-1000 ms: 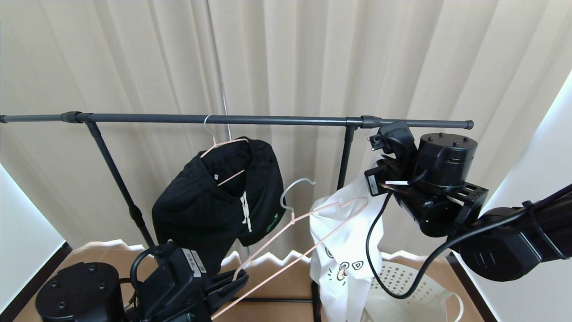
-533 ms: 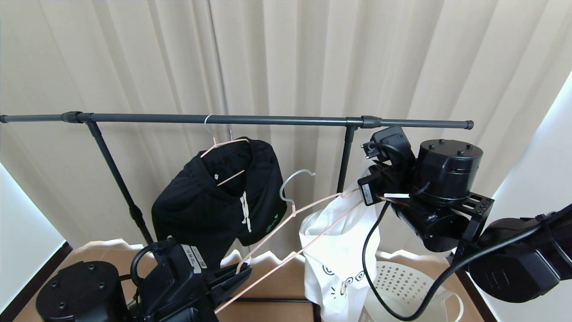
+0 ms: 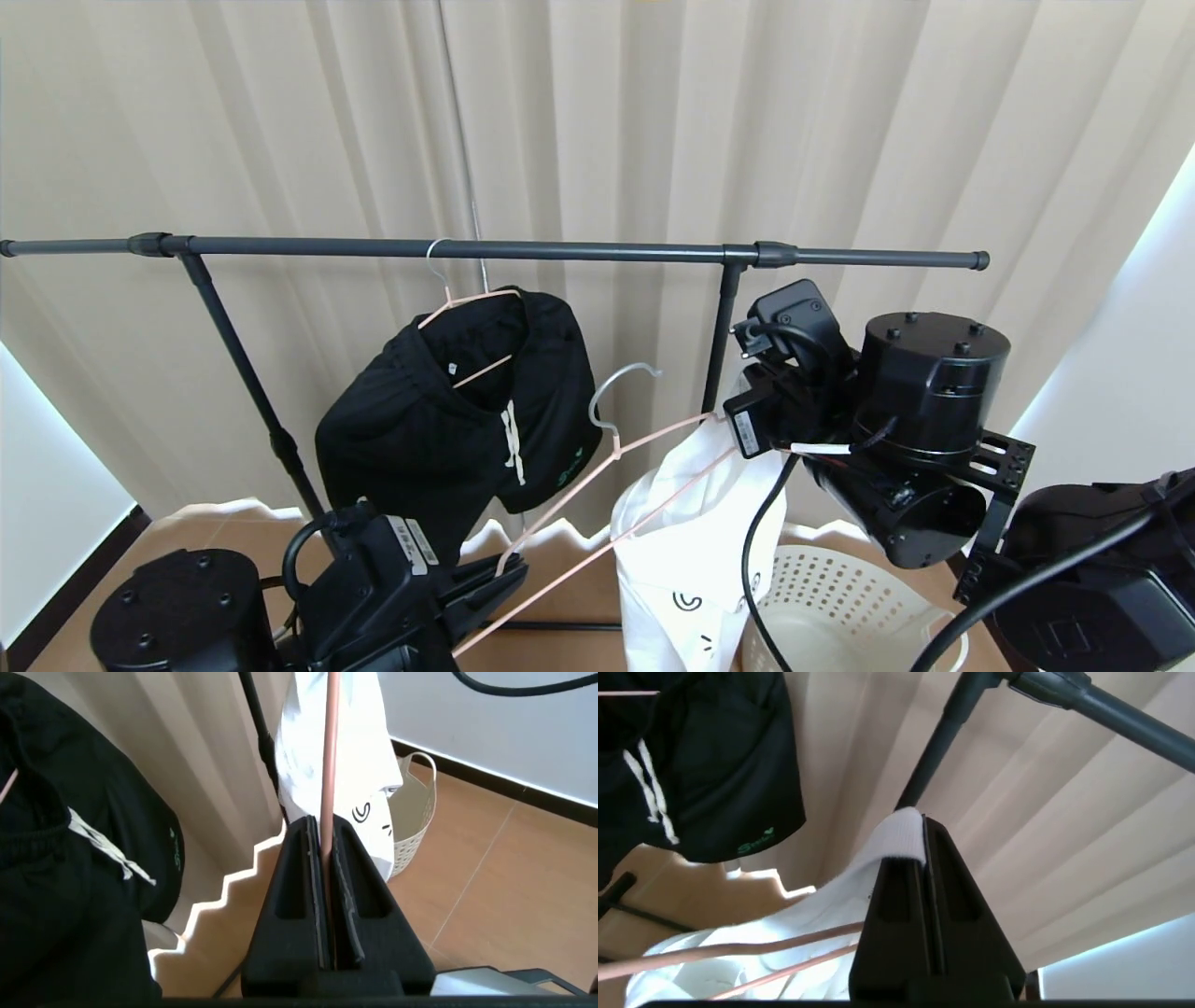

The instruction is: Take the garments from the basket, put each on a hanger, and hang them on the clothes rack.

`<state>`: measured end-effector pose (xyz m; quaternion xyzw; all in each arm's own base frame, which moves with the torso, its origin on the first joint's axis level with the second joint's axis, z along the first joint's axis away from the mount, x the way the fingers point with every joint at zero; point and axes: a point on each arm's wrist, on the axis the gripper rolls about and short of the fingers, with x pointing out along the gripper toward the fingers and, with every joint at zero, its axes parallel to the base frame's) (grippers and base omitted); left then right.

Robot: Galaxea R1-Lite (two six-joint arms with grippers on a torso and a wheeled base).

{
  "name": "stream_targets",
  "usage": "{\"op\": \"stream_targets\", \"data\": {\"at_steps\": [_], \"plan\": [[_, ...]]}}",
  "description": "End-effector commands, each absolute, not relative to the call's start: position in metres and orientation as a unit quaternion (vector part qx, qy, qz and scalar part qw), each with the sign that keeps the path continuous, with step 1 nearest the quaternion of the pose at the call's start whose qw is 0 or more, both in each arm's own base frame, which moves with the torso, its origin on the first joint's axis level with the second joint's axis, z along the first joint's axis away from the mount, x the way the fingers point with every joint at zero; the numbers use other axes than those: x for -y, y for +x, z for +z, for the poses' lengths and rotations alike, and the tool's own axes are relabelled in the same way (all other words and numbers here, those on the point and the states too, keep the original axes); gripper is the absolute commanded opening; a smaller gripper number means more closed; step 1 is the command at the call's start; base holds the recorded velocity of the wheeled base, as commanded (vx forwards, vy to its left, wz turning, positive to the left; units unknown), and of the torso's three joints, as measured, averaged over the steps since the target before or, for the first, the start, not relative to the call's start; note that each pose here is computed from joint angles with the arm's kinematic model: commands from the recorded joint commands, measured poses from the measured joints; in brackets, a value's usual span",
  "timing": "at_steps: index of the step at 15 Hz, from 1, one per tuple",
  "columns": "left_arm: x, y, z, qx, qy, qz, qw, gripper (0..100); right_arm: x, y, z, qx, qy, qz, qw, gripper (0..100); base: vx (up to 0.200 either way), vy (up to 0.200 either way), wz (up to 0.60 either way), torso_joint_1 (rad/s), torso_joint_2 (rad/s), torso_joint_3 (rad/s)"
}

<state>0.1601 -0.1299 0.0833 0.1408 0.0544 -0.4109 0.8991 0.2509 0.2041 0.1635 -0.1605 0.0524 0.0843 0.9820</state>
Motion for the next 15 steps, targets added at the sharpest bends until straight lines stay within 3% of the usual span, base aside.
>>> {"op": "stream_targets", "data": {"at_steps": [1,5,15], "plan": [[0.130,0.161,0.083,-0.054,0.142,-0.409,0.900,0,-0.207,0.241,0.169,-0.045,-0.157,0.096,0.982,0,0.000,0.000,0.00,0.000,0.00,0.000],[0.129,0.161,0.083,-0.055,0.141,-0.405,0.902,0,-0.206,0.238,0.176,-0.035,-0.150,0.097,0.983,0,0.000,0.000,0.00,0.000,0.00,0.000],[0.129,0.165,0.075,-0.076,0.142,-0.400,0.902,0,-0.248,0.198,0.176,-0.030,-0.106,0.182,0.977,0,0.000,0.000,0.00,0.000,0.00,0.000]]}}
